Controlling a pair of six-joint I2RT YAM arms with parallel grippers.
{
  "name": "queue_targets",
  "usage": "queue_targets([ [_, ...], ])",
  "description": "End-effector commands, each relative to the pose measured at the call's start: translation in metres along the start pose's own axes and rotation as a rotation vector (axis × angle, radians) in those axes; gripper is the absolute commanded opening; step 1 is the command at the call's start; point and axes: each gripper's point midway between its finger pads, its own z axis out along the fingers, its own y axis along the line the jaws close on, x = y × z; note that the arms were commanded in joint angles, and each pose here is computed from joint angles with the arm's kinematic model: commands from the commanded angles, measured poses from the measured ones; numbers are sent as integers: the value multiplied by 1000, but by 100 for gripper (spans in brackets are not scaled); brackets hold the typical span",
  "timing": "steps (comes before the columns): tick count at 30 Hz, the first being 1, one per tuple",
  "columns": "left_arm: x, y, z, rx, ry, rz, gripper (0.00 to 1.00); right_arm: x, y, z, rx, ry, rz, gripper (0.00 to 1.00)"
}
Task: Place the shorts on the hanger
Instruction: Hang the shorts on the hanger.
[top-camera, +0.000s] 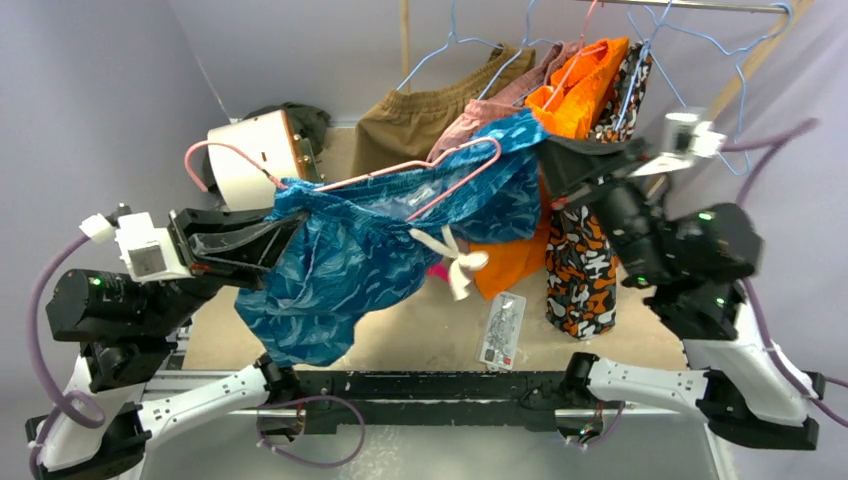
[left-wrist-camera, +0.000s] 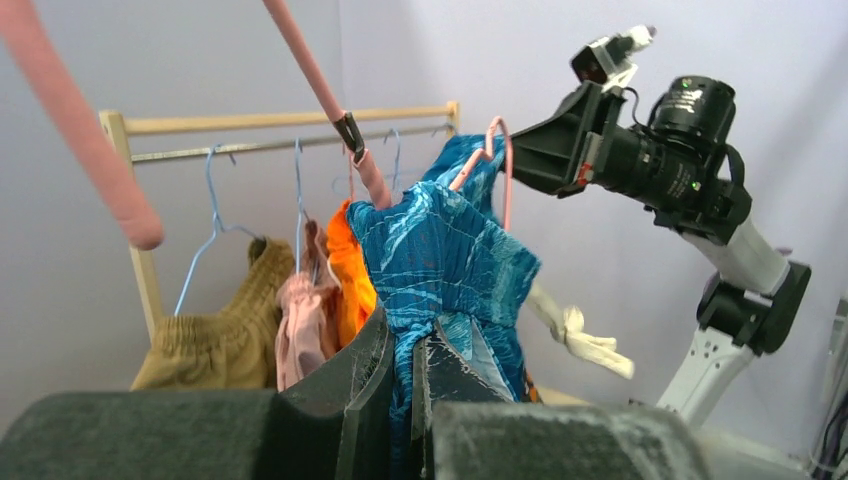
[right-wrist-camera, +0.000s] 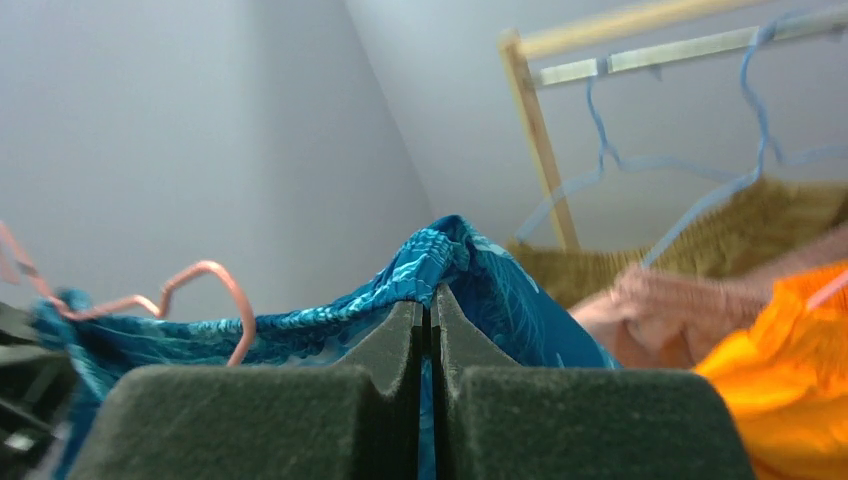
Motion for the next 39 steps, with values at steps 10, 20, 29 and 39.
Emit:
queue_targets([
  [10,73,-7,-18,16,172,-90,0,135,-58,-31,253,427,-77,0],
  [20,119,-7,-19,34,326,-39,0,150,-75,-56,347,543,-79,0],
  [29,150,-14,-26,100,495,-11,0,149,-79,-62,363,554,-76,0],
  [39,168,6,-43,26,602,86,0,149,-81,-67,369,565,-78,0],
])
